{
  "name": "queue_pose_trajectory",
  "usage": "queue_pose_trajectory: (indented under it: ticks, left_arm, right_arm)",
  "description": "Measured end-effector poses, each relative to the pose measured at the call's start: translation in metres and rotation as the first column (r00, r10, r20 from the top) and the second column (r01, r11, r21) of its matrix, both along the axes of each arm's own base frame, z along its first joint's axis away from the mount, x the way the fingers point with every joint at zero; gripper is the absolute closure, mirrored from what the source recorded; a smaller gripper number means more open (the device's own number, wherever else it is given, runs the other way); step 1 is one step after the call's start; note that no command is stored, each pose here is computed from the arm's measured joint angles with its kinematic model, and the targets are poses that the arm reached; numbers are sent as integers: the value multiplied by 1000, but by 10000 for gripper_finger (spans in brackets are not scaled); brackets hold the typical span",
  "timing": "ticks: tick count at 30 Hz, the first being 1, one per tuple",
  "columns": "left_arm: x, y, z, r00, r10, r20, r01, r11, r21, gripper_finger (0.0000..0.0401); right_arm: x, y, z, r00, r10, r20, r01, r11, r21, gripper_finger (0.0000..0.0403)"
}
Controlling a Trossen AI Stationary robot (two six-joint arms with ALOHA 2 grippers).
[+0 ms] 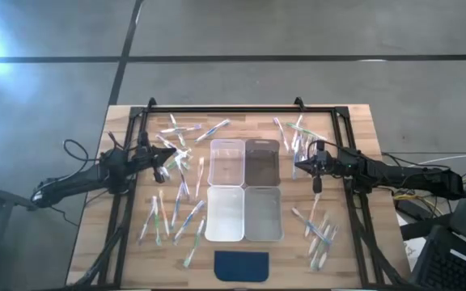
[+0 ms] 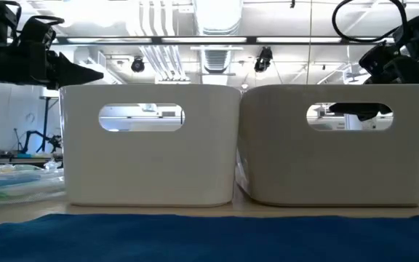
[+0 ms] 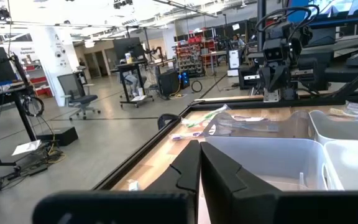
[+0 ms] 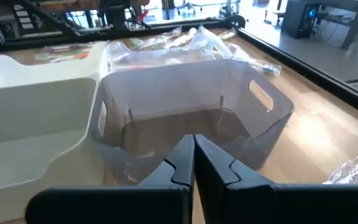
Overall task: Pick & Place Toothbrushes
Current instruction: Put the blue toothbrush into the gray bin
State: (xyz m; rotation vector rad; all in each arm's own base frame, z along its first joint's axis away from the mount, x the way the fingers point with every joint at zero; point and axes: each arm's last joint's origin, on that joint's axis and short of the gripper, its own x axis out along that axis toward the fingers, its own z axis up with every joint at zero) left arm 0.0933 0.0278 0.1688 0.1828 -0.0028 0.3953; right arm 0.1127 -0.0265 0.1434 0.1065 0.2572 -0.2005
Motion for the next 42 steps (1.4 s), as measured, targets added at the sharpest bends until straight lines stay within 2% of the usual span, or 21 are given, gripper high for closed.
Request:
queue_pose_trajectory:
  ticks: [3, 5, 7, 11, 14, 19, 22, 26, 33, 37, 42]
  left_arm:
    - [0, 0, 0, 1000, 0, 0, 0, 1000, 0, 383]
    - [0, 0, 0, 1000, 0, 0, 0, 1000, 0, 383]
    - [0, 0, 0, 1000, 0, 0, 0, 1000, 0, 384]
    - [0, 0, 0, 1000, 0, 0, 0, 1000, 0, 384]
    - [0, 0, 0, 1000, 0, 0, 0, 1000, 0, 383]
    - [0, 0, 0, 1000, 0, 0, 0, 1000, 0, 384]
    - [0, 0, 0, 1000, 0, 0, 0, 1000, 0, 385]
    - [0, 0, 0, 1000, 1, 0, -1, 1000, 0, 383]
    - [0, 0, 0, 1000, 1, 0, -1, 1000, 0, 385]
    - [0, 0, 0, 1000, 1, 0, -1, 1000, 0, 383]
    - [0, 0, 0, 1000, 0, 0, 0, 1000, 0, 384]
  right_arm:
    - [1, 0, 2, 999, -11, 32, 10, 999, 43, 394]
    - [2, 0, 9, 994, -20, 112, 13, 998, 63, 394]
    - [3, -1, 22, 971, -16, 238, 7, 999, 38, 394]
    - [0, 0, 51, 862, 11, 506, 7, 999, -34, 394]
    - [-6, 2, 67, 765, 48, 643, 37, 992, -119, 394]
    - [-15, 4, 83, 644, 94, 759, 97, 974, -203, 394]
    - [-15, 4, 90, 625, 99, 774, 103, 973, -207, 394]
    - [-7, 2, 101, 662, 96, 743, 85, 976, -202, 394]
    - [30, -7, 105, 867, 43, 496, 16, 993, -114, 394]
    - [49, -11, 117, 918, 50, 394, -31, 998, -55, 394]
    - [74, -7, 124, 975, 114, 193, -120, 993, 21, 394]
